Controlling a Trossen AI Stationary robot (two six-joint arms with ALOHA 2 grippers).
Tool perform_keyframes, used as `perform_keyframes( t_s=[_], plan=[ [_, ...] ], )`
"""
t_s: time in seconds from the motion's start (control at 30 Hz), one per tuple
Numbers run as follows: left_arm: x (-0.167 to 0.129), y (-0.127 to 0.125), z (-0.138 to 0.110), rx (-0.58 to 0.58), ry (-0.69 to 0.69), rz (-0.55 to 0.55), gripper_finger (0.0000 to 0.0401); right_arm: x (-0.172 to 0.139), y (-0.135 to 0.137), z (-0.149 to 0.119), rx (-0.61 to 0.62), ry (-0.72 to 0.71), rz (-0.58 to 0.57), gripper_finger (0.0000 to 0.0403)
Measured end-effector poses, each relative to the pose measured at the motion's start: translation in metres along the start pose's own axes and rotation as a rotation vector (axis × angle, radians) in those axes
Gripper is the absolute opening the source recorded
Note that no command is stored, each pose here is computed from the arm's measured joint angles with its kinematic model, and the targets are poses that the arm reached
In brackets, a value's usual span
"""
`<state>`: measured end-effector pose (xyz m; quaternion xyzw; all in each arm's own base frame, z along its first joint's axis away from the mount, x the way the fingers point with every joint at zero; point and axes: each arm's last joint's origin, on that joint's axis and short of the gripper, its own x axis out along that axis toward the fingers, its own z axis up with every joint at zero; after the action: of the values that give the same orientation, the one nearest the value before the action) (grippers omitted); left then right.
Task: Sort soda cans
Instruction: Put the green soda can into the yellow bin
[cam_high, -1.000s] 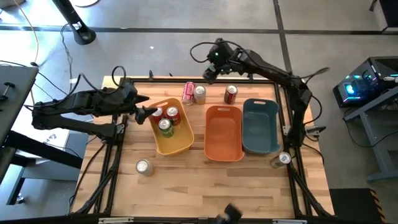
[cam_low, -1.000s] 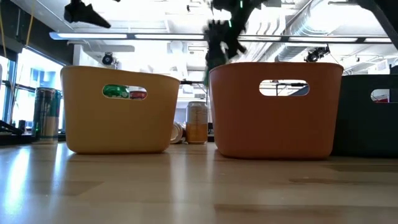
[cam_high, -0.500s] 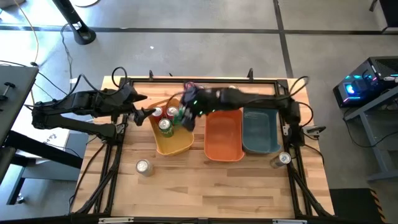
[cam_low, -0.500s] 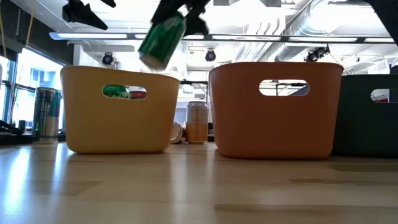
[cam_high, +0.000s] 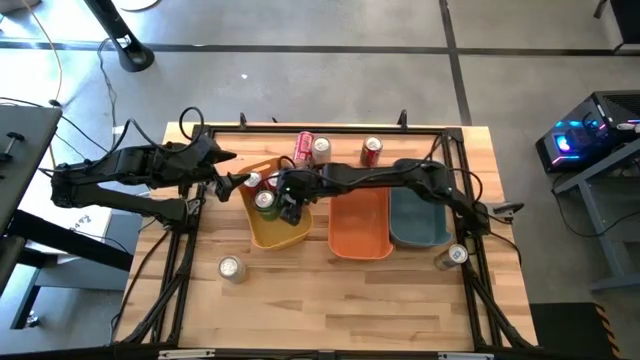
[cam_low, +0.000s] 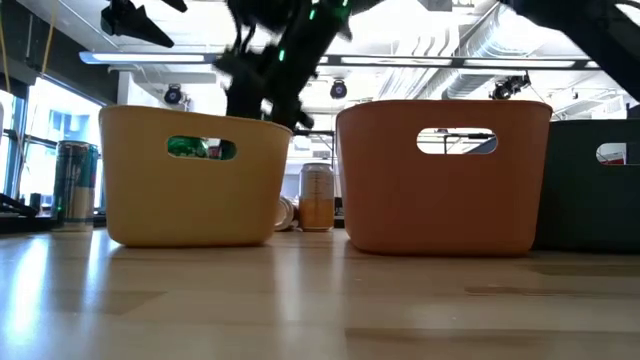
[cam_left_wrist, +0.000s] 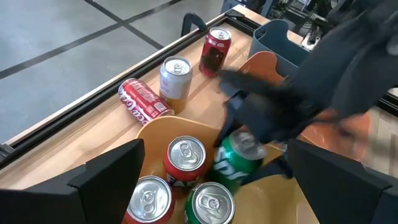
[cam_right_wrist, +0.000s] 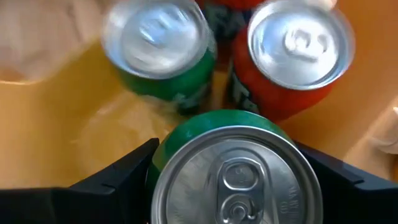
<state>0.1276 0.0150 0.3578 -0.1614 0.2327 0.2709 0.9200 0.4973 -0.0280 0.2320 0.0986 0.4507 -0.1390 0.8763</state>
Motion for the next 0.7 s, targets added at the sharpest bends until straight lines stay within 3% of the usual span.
perform_keyframes(
  t_s=[0.2, 0.43, 0.6, 0.7],
  plan=[
    [0.0, 0.0, 0.0, -0.011, -0.002, 0.004, 0.0388, 0.023, -0.001, -0.004, -0.004, -0.01, -0.061, 0.0286],
    [0.0, 0.0, 0.0, -0.027, -0.002, 0.005, 0.0388, 0.023, -0.003, -0.003, 0.002, -0.02, -0.05, 0.0287],
    [0.0, 0.0, 0.0, -0.026, -0.006, 0.012, 0.0388, 0.022, -0.001, -0.003, -0.002, 0.006, 0.025, 0.0377],
    [0.0, 0.0, 0.0, -0.026, -0.006, 0.012, 0.0388, 0.013, 0.001, 0.001, -0.01, 0.029, 0.032, 0.0381]
  ],
)
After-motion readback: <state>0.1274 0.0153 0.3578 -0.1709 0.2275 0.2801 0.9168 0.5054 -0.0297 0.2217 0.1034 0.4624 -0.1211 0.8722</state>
